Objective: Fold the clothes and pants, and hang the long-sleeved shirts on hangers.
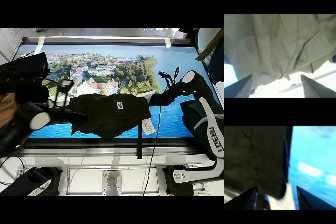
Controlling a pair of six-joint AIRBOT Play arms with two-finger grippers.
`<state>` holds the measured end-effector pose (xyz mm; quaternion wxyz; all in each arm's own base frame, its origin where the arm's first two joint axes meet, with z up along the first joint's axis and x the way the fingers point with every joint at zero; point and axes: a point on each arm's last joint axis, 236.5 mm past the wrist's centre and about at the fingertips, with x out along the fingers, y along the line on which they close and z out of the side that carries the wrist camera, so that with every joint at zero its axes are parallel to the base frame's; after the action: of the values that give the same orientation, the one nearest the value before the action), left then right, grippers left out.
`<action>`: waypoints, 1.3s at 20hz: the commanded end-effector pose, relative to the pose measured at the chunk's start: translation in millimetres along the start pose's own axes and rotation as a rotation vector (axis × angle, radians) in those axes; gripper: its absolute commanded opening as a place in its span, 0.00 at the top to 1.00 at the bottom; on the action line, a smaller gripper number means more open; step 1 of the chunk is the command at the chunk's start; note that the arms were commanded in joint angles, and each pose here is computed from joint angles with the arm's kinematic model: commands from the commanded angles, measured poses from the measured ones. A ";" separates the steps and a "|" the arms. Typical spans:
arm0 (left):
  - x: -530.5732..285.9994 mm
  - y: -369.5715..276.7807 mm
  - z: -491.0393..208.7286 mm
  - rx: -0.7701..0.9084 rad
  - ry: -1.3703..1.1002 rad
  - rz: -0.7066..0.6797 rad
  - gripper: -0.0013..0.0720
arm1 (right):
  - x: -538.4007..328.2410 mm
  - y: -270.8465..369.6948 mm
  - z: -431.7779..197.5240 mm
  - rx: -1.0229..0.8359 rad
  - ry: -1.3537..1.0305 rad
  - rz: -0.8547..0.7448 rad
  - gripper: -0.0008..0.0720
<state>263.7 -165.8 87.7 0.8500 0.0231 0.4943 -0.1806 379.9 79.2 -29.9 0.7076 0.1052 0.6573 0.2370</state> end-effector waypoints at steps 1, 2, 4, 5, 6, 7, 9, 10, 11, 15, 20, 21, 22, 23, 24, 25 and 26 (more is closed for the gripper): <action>-46.0 10.2 16.8 -0.025 -0.158 0.019 0.03 | 21.4 10.4 21.0 0.104 -0.037 0.257 0.19; -53.4 10.0 18.1 -0.033 -0.182 0.013 0.03 | 29.2 3.2 23.1 0.143 -0.037 0.295 0.16; -63.2 9.7 19.0 -0.038 -0.211 0.004 0.03 | 42.2 -14.0 19.4 0.182 -0.018 0.311 0.15; -65.5 9.6 19.2 -0.042 -0.217 0.001 0.03 | 46.2 -20.3 18.2 0.180 -0.016 0.316 0.15; -66.0 9.6 19.2 -0.042 -0.219 0.001 0.03 | 49.1 -24.8 18.8 0.187 -0.020 0.314 0.15; -65.6 9.9 19.3 -0.053 -0.218 0.001 0.03 | 51.8 -25.7 19.7 0.174 -0.024 0.318 0.15; -65.7 12.4 19.9 -0.076 -0.221 0.009 0.03 | 58.3 -27.7 20.8 0.167 -0.026 0.320 0.15; -65.8 13.7 20.3 -0.088 -0.223 0.013 0.04 | 63.3 -28.4 20.2 0.169 -0.020 0.322 0.15; -65.8 13.6 20.2 -0.100 -0.223 0.012 0.04 | 68.3 -27.7 19.1 0.174 -0.010 0.330 0.15; -65.8 13.6 20.2 -0.114 -0.223 0.010 0.03 | 82.8 -23.9 16.9 0.173 0.013 0.347 0.16; -65.8 13.6 20.2 -0.114 -0.223 0.010 0.04 | 88.5 -9.7 10.6 0.126 0.051 0.364 0.20; -65.8 13.6 20.2 -0.114 -0.223 0.010 0.04 | 90.1 -3.2 7.5 0.112 0.070 0.373 0.24; -65.8 13.6 20.2 -0.114 -0.223 0.010 0.03 | 92.2 3.3 5.4 0.092 0.084 0.378 0.31; -65.8 13.6 20.2 -0.114 -0.223 0.010 0.03 | 95.9 8.7 4.6 0.070 0.091 0.376 0.34; -65.8 13.6 20.2 -0.114 -0.223 0.010 0.04 | 100.3 14.3 5.3 0.053 0.094 0.370 0.35; -65.8 13.6 20.2 -0.114 -0.223 0.010 0.03 | 104.9 20.0 5.9 0.038 0.097 0.363 0.42; -65.8 13.6 20.2 -0.114 -0.223 0.010 0.04 | 108.7 24.6 6.8 0.027 0.097 0.357 0.61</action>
<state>255.5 -139.1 151.3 0.9002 -0.0420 0.4068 -0.1499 386.5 135.1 -114.1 0.6216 0.2311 0.6665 0.3404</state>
